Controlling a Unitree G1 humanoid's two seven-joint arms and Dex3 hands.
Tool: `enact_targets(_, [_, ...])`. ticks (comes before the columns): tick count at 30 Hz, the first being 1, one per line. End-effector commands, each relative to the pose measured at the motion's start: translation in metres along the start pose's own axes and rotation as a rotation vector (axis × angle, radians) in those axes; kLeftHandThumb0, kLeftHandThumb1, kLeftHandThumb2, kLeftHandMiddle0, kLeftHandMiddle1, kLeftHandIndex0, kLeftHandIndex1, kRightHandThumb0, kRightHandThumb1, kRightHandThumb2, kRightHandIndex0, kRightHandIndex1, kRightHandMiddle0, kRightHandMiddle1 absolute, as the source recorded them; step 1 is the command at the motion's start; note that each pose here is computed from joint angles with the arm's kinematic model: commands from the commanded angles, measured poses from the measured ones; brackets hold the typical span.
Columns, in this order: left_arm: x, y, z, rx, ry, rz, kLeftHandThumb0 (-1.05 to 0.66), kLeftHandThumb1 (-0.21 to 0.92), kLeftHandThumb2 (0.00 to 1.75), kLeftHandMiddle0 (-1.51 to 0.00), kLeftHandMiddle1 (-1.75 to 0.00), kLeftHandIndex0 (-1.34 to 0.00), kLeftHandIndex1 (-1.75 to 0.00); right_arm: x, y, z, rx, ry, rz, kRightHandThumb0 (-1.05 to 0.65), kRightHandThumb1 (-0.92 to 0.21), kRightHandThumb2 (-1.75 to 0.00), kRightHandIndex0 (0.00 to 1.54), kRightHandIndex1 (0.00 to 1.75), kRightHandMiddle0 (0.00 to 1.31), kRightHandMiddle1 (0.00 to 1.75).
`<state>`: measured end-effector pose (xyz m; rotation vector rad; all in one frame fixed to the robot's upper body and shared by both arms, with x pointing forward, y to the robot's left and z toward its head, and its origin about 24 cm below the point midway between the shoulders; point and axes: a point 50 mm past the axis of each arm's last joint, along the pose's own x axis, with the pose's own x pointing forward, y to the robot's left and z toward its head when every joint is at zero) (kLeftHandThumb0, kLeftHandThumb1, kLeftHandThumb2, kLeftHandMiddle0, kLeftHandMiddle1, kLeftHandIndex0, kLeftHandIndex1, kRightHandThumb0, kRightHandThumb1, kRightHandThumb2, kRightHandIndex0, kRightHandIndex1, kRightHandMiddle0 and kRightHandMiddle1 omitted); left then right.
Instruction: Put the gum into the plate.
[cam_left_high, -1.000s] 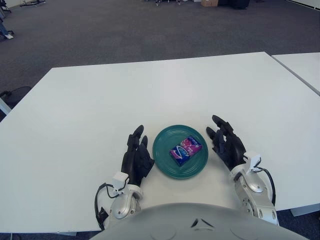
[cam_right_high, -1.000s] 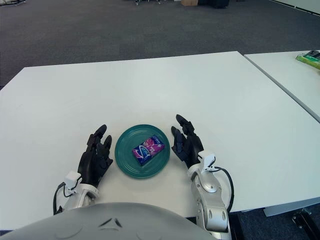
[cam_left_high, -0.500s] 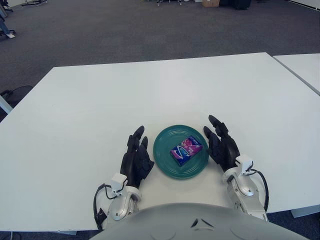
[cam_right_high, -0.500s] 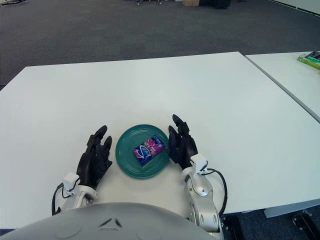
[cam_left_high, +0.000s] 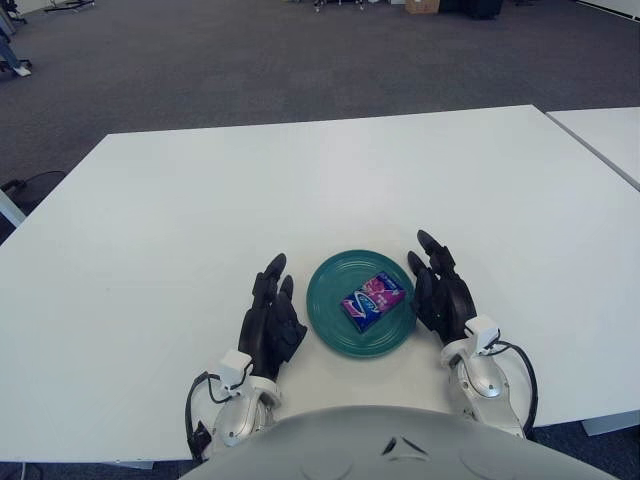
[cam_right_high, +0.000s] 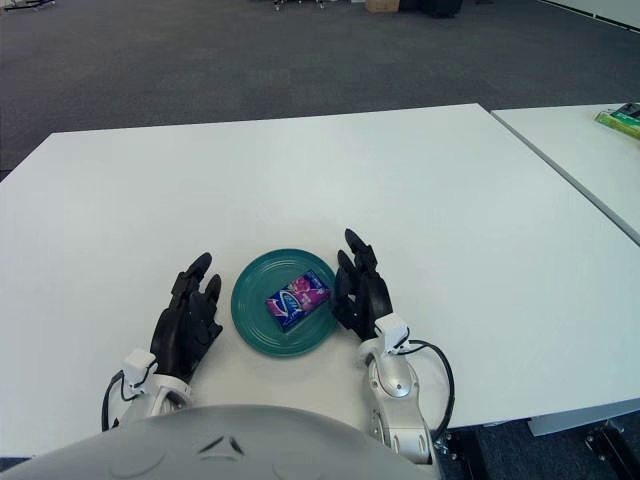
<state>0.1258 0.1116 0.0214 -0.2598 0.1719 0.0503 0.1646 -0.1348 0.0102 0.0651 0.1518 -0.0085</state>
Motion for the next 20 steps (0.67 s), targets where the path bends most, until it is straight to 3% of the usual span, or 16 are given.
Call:
enact_targets(1, [0.0003,0.0000,0.0017,0.013,-0.002,0.009,-0.98,0.92,0.97,-0.14,0.00,0.00,-0.40,-0.0080,-0.0025,-0.0151,0.002,0.101,-0.025,-0.86,-0.92,-0.92,0.11,0.00,0.00,0.24])
enact_targets(20, [0.0010,0.0023,0.0024,0.066,-0.020,0.038,-1.01,0.92,0.98,-0.10,0.00,0.00,-0.18,-0.0054,-0.0064,-0.0093,0.010,0.095,-0.022,-0.82,-0.92,-0.97,0.04,0.00,0.00,0.12])
